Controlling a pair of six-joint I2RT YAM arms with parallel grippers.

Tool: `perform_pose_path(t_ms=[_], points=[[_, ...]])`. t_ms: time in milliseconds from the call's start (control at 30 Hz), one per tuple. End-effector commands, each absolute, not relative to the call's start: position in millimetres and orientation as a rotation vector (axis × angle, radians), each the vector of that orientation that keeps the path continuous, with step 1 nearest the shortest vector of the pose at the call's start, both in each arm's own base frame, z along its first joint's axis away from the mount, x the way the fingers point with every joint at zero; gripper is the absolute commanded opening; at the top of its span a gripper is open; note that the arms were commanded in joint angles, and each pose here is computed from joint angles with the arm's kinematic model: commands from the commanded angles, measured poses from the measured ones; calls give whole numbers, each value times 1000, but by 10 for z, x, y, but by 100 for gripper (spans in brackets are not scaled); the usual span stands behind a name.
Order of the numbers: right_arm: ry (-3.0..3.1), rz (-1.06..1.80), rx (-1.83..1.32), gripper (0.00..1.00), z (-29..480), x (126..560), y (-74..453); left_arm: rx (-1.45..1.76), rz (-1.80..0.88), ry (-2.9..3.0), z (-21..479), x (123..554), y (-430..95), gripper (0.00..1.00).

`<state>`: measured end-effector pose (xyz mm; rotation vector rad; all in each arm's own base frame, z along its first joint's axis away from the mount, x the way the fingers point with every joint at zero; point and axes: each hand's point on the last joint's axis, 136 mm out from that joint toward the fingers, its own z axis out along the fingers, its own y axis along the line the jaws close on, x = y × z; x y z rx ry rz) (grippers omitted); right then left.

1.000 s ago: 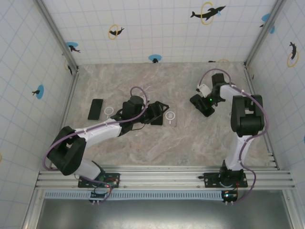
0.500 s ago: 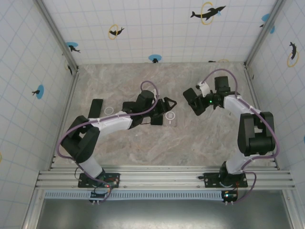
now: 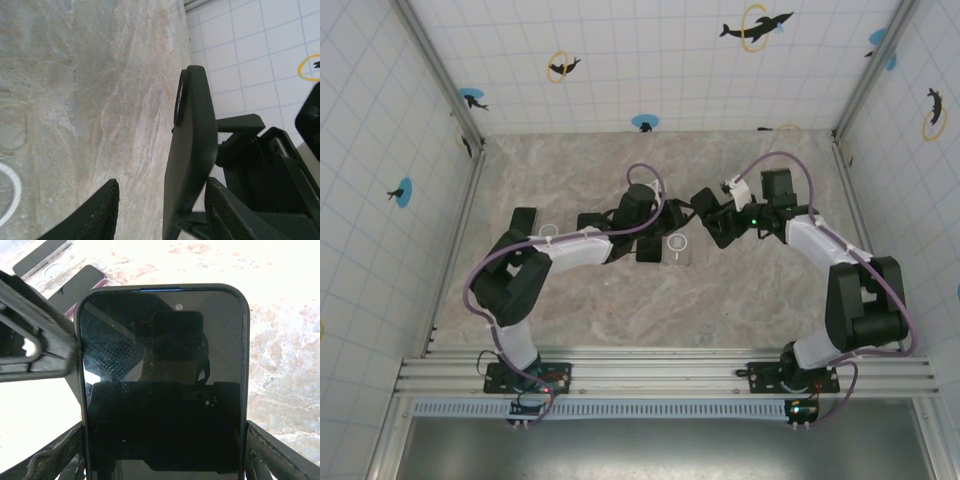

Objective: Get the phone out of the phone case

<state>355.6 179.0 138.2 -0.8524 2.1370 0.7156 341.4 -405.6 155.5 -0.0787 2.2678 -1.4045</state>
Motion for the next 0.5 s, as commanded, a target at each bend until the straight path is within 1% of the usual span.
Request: perform_pose_path(t_ms=[0,167,267,333,400,467], points=[[2048,743,-886,47,1602,3484,1883,-43,-1483,2199,1771,3451,-4210,46],[2059,742,-909,46,1594,3440,1911,-28,-1497,2199,1790,3446,-4252,41],[2048,757,-911,46,1641,3435,1947,-26,-1499,2212,1762,3440,-4263,34],[2040,767,-917,46,1673,3428,1985,-18,-1514,2208,1772,3433,-4285,27],[2040,768,-922,46,1688,3430,2005,-10,-1523,2208,1782,3432,-4301,25],[2052,770,-928,46,1688,3428,2017,-4,-1530,2207,1798,3420,-4311,20]])
